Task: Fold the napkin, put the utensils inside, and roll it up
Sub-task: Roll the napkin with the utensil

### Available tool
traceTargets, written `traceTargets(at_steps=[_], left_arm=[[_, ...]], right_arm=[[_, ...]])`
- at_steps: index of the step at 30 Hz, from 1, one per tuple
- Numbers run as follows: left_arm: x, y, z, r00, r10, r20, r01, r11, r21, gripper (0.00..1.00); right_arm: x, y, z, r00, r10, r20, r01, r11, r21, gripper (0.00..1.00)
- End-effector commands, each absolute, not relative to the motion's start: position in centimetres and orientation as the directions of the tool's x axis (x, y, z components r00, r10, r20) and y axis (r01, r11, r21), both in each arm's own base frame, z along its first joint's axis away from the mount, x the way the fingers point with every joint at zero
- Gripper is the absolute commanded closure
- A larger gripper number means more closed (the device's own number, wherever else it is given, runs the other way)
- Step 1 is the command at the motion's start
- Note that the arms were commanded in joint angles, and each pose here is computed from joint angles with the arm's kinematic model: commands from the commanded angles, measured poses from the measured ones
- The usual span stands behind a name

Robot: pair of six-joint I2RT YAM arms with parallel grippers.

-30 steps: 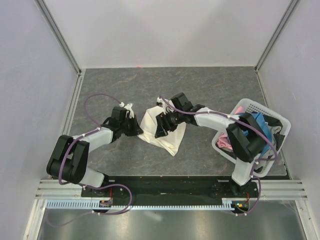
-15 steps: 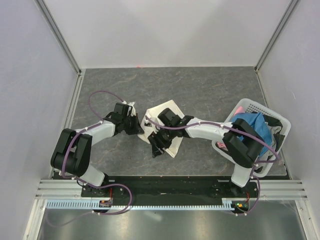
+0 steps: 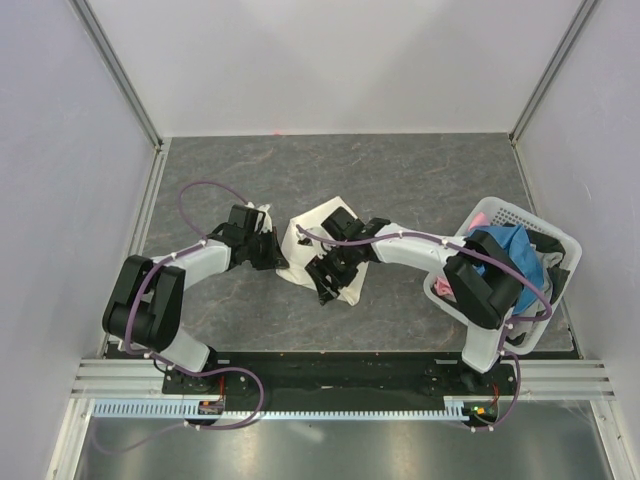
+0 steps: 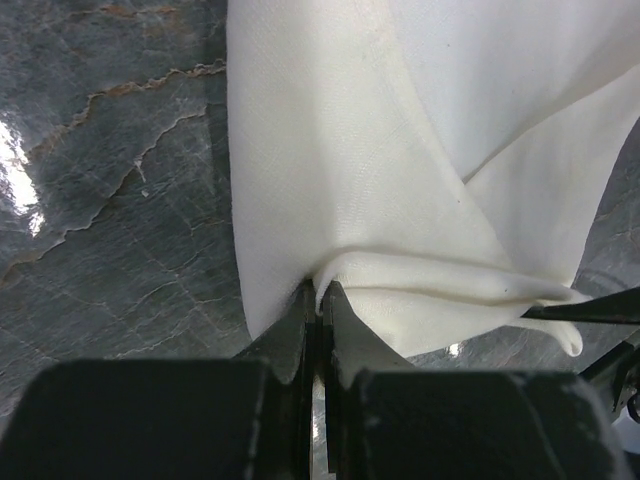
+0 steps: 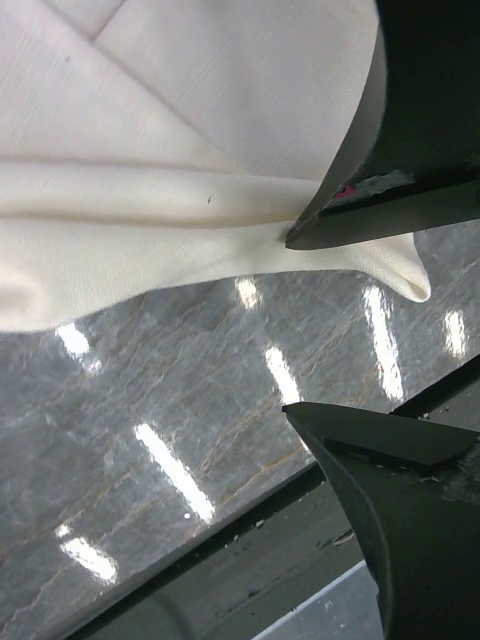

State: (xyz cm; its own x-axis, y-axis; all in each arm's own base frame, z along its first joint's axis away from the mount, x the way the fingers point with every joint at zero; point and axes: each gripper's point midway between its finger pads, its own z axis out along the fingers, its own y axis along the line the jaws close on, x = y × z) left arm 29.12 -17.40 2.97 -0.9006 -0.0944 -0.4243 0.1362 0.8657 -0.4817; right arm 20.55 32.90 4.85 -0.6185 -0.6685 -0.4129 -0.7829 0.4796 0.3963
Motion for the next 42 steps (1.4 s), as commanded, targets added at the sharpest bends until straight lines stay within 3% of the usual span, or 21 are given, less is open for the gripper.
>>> traceTargets(at_steps=[1, 10, 17, 36, 42], left_arm=[[29.1, -17.7, 2.9, -0.911, -0.078, -0.405, 0.143, 0.861, -0.489, 0.98], [29.1, -17.4, 2.3, -0.92, -0.079, -0.383, 0.122, 0.873, -0.472, 0.98], [29.2, -16.9, 2.1, -0.925, -0.098, -0.367, 0.088, 0.885, -0.458, 0.98], [29.2, -17.0, 2.3, -0.928, -0.103, -0.357, 0.086, 0.874, -0.477, 0.98], [29.4, -17.0, 2.5, -0.926, -0.107, -0.362, 0.087, 0.873, -0.48, 0.98]], right_arm=[[21.9, 31.9, 6.4, -0.599, -0.668, -0.441, -0.801, 0.49, 0.345, 0.29], [23.2, 30.9, 8.2, -0.561, -0.658, -0.502, -0.827, 0.471, 0.306, 0.29], [24.8, 28.6, 11.3, -0.456, -0.628, -0.631, -0.849, 0.519, 0.097, 0.22], [23.5, 28.7, 4.3, -0.348, -0.791, -0.503, -0.884, 0.456, -0.104, 0.22], [23.5, 27.5, 2.5, -0.384, -0.817, -0.431, -0.868, 0.479, -0.133, 0.32]])
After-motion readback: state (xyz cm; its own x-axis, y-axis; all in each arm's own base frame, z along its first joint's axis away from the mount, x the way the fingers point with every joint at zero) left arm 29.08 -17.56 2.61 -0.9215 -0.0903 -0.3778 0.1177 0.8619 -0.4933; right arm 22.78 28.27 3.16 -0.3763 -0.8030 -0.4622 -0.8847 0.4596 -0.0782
